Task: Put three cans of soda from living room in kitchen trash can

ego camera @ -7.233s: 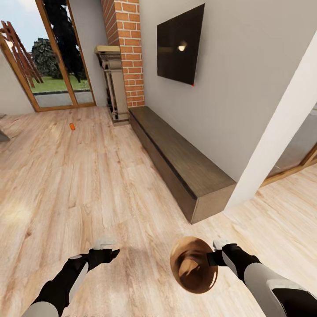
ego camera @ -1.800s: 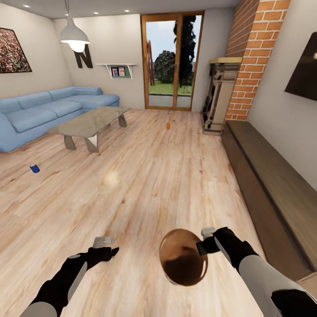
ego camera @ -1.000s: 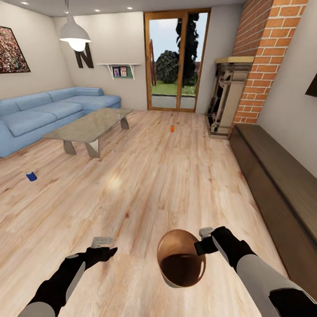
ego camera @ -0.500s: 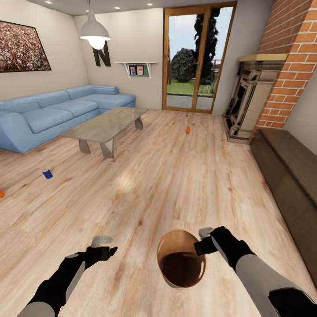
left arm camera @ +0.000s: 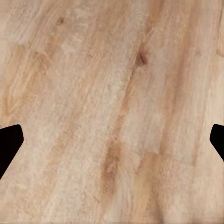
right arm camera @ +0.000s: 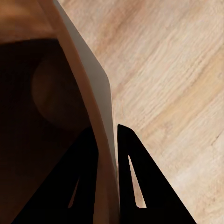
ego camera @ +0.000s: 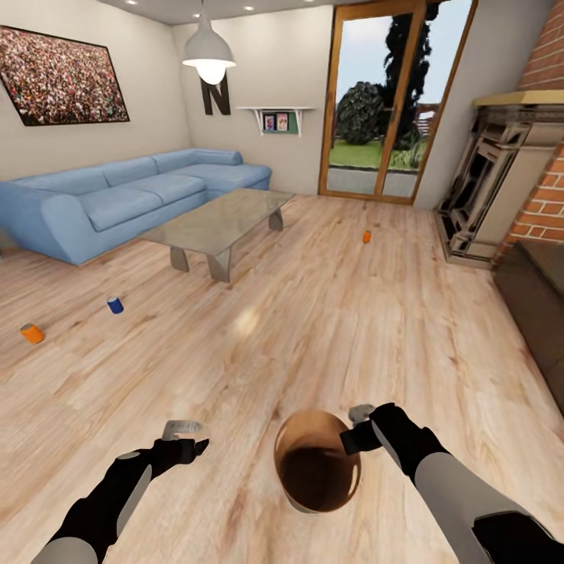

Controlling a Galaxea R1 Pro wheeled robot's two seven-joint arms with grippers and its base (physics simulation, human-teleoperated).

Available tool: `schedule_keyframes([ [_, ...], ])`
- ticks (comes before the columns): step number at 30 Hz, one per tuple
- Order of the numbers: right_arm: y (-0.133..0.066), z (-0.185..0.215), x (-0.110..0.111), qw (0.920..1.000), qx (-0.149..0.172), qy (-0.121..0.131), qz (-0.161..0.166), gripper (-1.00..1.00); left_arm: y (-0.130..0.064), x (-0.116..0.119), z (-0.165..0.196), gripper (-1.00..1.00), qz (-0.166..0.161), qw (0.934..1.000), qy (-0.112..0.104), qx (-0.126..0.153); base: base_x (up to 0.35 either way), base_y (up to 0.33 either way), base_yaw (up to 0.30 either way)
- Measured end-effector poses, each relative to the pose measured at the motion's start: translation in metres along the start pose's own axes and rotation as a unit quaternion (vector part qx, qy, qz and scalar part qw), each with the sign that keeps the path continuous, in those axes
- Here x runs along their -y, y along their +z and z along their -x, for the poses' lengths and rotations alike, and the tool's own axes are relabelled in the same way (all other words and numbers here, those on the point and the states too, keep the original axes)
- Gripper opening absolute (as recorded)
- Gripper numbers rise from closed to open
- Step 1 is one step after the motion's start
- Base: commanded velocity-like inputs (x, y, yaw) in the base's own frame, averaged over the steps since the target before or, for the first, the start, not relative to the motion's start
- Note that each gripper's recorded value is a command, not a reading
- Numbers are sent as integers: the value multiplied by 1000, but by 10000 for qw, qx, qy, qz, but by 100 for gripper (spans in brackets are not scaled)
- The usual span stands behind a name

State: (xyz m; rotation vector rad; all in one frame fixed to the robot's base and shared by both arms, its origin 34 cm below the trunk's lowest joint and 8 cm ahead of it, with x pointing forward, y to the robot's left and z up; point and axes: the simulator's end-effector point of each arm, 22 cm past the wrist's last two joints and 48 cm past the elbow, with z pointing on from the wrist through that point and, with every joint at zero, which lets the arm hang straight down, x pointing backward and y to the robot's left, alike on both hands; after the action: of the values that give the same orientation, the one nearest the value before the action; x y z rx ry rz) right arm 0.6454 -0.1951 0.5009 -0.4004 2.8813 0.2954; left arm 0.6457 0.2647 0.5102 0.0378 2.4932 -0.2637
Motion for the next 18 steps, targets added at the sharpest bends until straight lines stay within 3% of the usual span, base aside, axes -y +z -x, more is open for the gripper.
schedule_keyframes([
  [12,2,0,-5,10000,-11,-9,35,-100,1,0,-1,100,0,10000,1,-2,300,132,99],
  [18,3,1,-10,10000,-6,-14,70,-100,1,0,-1,100,0,10000,1,-1,300,132,188],
])
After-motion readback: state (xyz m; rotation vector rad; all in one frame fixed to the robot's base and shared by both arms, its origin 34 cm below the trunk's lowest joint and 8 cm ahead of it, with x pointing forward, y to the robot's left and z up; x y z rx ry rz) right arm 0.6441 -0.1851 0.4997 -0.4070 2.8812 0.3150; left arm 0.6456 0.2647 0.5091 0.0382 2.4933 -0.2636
